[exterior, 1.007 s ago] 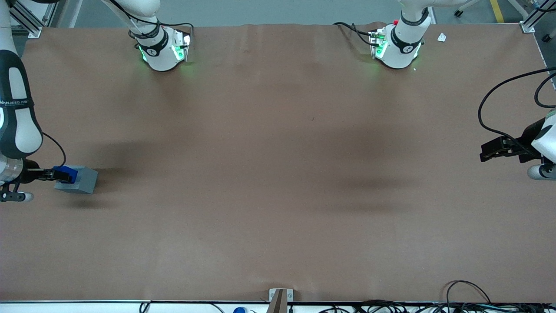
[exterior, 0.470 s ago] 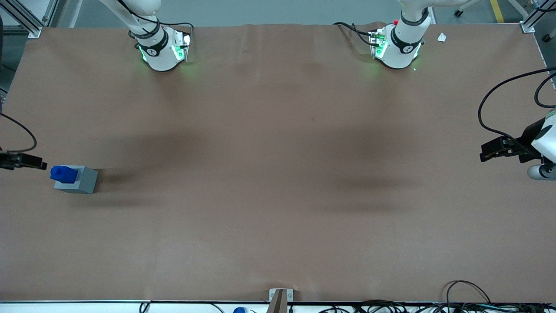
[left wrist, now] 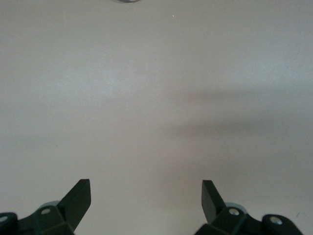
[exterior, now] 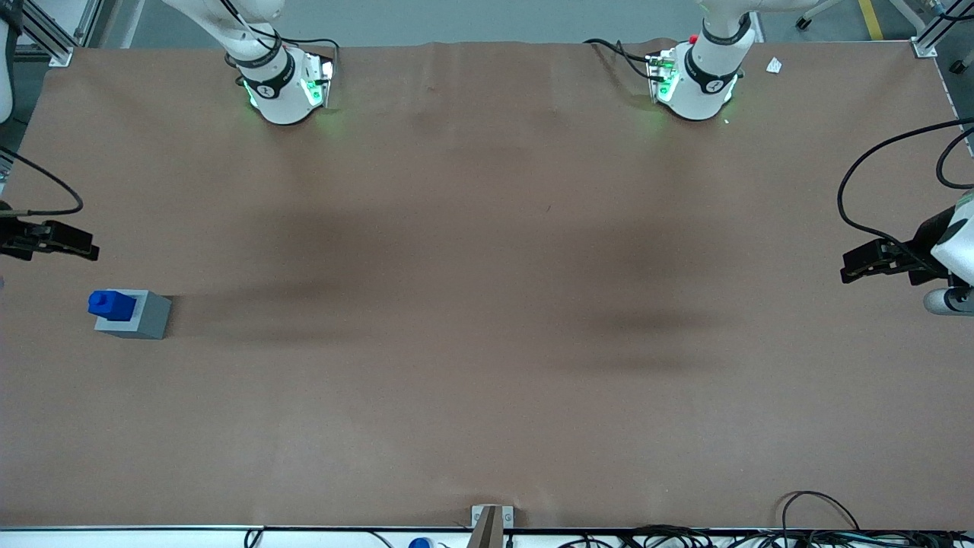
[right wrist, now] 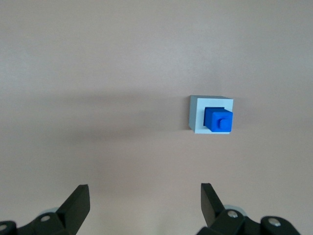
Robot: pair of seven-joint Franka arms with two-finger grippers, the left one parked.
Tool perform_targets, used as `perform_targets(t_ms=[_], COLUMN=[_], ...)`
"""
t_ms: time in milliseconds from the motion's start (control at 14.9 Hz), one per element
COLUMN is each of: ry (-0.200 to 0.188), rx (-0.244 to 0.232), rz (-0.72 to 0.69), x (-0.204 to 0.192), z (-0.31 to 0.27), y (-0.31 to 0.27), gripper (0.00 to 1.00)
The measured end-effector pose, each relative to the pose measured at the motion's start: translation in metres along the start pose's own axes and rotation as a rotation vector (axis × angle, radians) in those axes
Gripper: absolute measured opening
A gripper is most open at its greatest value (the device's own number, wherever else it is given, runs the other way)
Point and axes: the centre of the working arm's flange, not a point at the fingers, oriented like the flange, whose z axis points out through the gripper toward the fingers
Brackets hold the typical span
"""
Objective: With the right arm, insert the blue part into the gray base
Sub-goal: 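Open the right gripper and raise it away from the base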
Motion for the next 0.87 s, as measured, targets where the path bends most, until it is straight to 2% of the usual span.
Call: perform_targets(t_ms=[201, 403, 873], ry=[0.024, 0.000, -0.002], rx=[0.010, 0.021, 0.021], rz=[0.022, 0.031, 0.090], x=[-0.013, -0.019, -0.017], z=[-0.022, -0.024, -0.025], y=[-0.009, -0.013, -0.040], gripper=[1.00, 1.00, 1.00])
